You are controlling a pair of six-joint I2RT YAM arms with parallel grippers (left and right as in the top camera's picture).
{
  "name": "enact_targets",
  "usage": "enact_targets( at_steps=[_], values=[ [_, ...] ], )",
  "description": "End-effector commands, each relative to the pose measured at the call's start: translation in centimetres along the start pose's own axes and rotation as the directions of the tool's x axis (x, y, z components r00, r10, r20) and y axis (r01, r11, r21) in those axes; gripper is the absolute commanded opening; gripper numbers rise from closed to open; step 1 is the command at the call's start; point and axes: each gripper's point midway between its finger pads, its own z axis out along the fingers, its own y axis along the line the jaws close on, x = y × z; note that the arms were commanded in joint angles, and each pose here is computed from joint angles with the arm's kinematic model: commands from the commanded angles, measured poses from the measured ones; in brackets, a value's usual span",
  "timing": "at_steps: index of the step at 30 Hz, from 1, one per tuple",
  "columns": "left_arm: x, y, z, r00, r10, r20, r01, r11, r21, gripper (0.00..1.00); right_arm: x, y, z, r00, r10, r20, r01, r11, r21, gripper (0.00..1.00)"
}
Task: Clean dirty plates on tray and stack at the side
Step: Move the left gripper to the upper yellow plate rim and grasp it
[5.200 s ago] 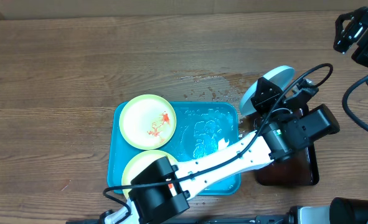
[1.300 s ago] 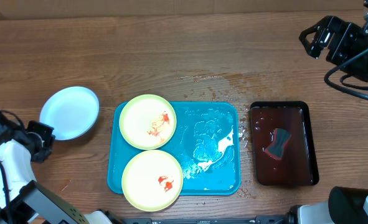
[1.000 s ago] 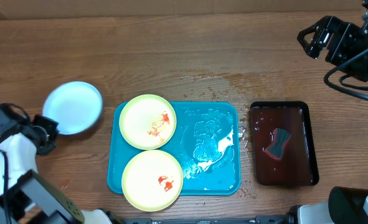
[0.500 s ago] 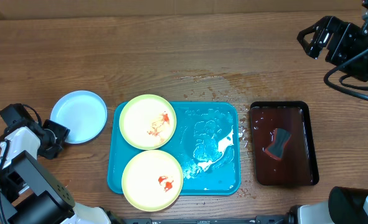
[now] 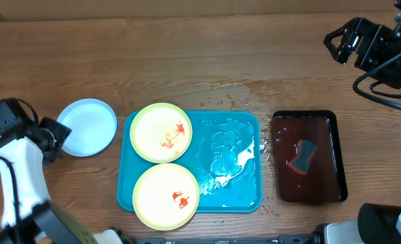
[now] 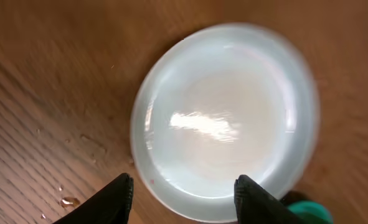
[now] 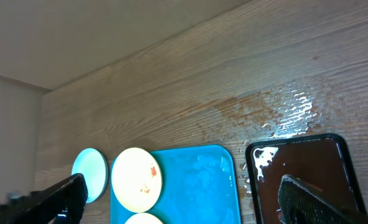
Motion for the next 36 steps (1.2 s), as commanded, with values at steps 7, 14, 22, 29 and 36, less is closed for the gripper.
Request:
enact_targets(
  at_steps=[7, 14, 22, 29, 36],
  values=[
    [7.0, -10.8, -3.6, 0.742, 0.667, 0.069, -0.662, 0.710, 0.241, 0.56, -0.1, 0.1, -0.2, 1.000, -0.026, 0.004, 0.026, 1.000, -0.007, 1.00],
    [15.9, -13.0, 0.1, 0.464, 0.882, -0.088, -0.841, 0.469, 0.271, 0.59, -0.1, 0.1, -0.2, 0.999, -0.040, 0.004, 0.041, 0.999, -0.008, 1.00],
    [17.0, -10.0, 3.6, 0.473, 0.839, -0.271, -0.840, 0.522, 0.151, 0.57, 0.8, -0.8, 1.2, 0.998, -0.043, -0.052, 0.044, 0.999, 0.007, 1.00],
    [15.8, -11.1, 3.2, 0.450, 0.867, -0.214, -0.860, 0.485, 0.157, 0.67, 2.6, -2.5, 3.9, 0.986, -0.030, -0.164, 0.037, 0.999, 0.036, 1.00],
    [16.1, -10.7, 4.4, 0.454, 0.855, -0.251, -0.855, 0.497, 0.146, 0.72, 4.0, -3.7, 5.6, 0.971, -0.017, -0.237, 0.031, 0.998, 0.053, 1.00]
  ],
)
